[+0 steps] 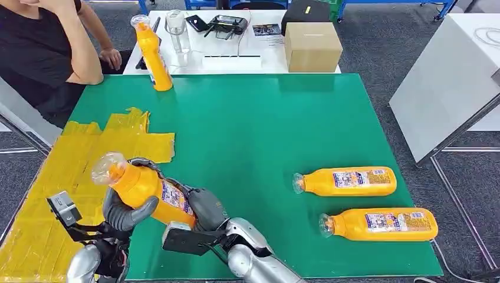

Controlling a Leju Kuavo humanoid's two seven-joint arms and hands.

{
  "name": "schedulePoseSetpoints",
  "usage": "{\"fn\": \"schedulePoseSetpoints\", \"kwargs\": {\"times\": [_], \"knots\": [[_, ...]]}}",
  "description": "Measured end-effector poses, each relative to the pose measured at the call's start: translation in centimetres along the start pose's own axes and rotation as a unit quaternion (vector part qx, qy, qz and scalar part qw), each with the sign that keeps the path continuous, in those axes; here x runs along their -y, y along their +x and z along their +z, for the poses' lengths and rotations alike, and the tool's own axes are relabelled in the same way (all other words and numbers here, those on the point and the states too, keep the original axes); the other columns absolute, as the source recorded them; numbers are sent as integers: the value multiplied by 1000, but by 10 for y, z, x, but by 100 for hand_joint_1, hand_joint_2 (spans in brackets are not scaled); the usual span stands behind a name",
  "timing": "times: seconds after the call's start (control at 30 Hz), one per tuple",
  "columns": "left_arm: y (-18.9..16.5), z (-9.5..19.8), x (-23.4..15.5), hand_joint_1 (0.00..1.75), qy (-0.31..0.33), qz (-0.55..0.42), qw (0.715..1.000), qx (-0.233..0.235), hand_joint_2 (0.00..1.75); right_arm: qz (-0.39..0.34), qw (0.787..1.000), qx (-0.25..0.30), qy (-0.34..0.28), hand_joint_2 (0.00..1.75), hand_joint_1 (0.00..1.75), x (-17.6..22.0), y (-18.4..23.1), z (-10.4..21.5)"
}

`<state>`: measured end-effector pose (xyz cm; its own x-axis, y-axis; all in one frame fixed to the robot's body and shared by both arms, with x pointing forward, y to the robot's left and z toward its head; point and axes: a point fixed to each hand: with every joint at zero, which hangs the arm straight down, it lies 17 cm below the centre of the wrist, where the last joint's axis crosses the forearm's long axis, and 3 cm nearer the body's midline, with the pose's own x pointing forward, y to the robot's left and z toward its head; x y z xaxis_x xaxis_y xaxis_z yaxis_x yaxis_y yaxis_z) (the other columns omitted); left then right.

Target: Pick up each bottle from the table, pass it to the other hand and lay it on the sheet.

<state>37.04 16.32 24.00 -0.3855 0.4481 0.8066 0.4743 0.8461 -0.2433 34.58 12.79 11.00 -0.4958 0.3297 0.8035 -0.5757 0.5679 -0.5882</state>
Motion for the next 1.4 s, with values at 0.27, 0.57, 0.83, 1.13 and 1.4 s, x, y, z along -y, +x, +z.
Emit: {"fn": "schedulePoseSetpoints", "kwargs": {"times": [0.27,0.57,0.83,1.13,1.4], "knots": [[-4,1,3,175,-13,-1,1000,-7,175,-2,1000,-1,-4,175,113,2,-2,1],[-19,7,-3,175,-15,-94,995,-35,175,35,997,17,-69,0,0,55,9,3],[-23,12,-67,175,31,-316,946,-73,175,47,989,43,-134,0,0,119,23,19],[-4,6,-108,175,39,-663,746,-60,175,54,981,74,-173,0,0,158,39,42],[-19,13,-104,175,-3,-788,613,-58,175,55,979,88,-173,0,0,165,44,48]]}}
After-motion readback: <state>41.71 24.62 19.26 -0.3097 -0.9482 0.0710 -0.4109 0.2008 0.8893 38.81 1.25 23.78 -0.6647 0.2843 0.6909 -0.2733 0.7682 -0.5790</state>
